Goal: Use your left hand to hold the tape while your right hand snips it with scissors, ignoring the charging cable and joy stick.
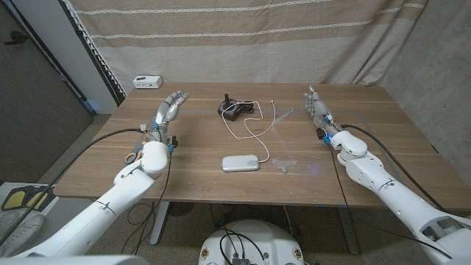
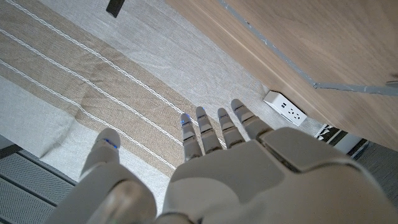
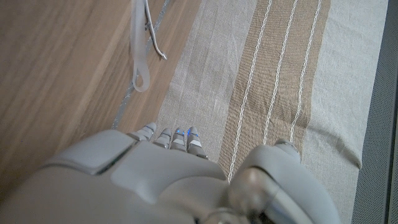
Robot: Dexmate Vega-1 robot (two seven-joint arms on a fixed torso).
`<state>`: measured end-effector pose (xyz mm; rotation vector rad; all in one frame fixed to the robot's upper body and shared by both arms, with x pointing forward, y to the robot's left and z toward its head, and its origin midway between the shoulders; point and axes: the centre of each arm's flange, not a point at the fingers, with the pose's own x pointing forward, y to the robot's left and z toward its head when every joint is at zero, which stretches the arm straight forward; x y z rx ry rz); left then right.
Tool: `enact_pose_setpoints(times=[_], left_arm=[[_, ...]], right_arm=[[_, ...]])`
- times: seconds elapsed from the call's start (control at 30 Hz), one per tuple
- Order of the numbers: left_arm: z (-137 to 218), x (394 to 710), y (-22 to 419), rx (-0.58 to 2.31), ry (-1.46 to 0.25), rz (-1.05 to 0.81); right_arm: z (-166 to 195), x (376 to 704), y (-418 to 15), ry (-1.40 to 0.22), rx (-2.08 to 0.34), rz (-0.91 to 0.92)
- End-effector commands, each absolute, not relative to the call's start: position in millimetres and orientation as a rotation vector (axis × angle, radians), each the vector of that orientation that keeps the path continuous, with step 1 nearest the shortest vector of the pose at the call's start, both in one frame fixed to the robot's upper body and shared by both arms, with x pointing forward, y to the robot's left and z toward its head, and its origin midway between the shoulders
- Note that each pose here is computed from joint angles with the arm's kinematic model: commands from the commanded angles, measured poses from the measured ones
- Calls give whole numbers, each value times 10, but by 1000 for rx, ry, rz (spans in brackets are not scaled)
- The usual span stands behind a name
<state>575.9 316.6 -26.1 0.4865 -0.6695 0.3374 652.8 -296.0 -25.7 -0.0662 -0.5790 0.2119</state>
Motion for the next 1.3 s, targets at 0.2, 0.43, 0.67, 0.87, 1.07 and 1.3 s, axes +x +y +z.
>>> enact_pose_setpoints(times=[0.2, 0.43, 0.67, 0.87, 1.07, 1.3], left_arm=[[-283, 5736, 3306, 605, -622, 387], [-274, 5715, 3369, 664, -603, 408], [-278, 5718, 3443, 677, -585, 413], [-278, 5699, 3478, 698, -576, 439], [-283, 5655, 3492, 727, -550, 464], [-242, 5600, 3535, 787, -507, 497]], right_arm=[[-258, 6374, -2852, -591, -117, 171], [-279, 6344, -2807, -593, -111, 161], [-274, 6312, -2749, -597, -111, 154], [-258, 6291, -2731, -602, -119, 151], [-247, 6278, -2724, -617, -116, 141], [-300, 6281, -2701, -620, -94, 143]])
